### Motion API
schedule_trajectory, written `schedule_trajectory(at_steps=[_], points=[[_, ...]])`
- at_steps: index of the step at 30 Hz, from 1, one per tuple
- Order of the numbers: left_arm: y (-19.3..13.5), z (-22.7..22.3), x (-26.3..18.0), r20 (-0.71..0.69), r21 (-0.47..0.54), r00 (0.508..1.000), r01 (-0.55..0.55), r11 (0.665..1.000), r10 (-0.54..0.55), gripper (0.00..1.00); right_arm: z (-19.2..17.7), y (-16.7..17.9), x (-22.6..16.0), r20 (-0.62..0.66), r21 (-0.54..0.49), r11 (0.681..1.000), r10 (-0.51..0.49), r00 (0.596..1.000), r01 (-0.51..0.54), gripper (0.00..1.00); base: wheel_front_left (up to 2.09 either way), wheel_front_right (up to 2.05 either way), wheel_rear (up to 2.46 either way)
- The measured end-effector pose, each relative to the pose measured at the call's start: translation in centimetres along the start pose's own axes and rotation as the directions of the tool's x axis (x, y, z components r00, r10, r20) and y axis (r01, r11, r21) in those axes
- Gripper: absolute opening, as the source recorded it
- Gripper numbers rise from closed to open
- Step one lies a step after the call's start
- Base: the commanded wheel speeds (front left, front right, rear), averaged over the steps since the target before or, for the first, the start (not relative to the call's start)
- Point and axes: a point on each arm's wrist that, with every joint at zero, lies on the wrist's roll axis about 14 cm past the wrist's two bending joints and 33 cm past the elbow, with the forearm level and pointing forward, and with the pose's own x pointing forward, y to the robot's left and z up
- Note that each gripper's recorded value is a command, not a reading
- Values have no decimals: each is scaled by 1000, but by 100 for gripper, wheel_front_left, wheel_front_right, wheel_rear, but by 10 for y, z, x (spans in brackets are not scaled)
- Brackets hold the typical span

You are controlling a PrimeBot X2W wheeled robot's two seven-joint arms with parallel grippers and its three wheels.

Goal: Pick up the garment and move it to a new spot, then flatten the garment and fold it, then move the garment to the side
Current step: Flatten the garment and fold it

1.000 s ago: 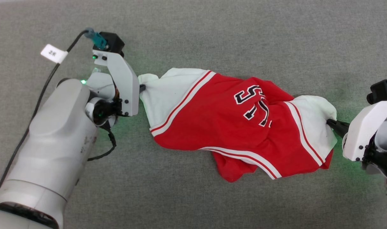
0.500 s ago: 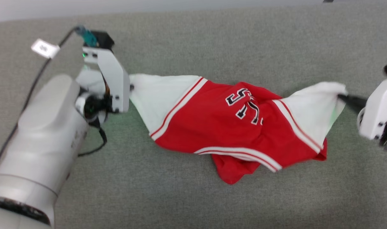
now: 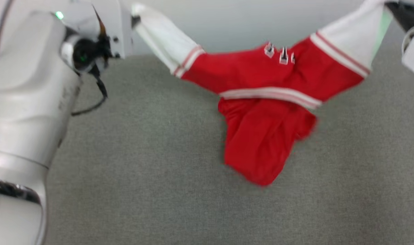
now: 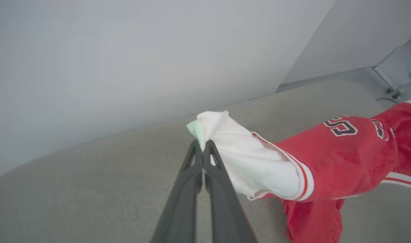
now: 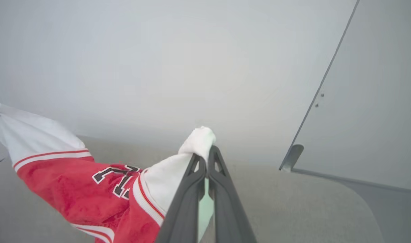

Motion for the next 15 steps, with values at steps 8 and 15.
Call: schedule_trajectory(at_steps=[8, 15], points=[[4, 91, -63, 265, 10, 961, -81, 997, 75, 0, 104, 19, -19, 291, -71, 997, 5, 957, 16, 0, 0, 0, 0], [8, 141, -106, 445, -2, 885, -150, 989, 136, 0, 153, 38, -28, 412, -123, 992, 26, 911, 27, 0, 0, 0, 0]])
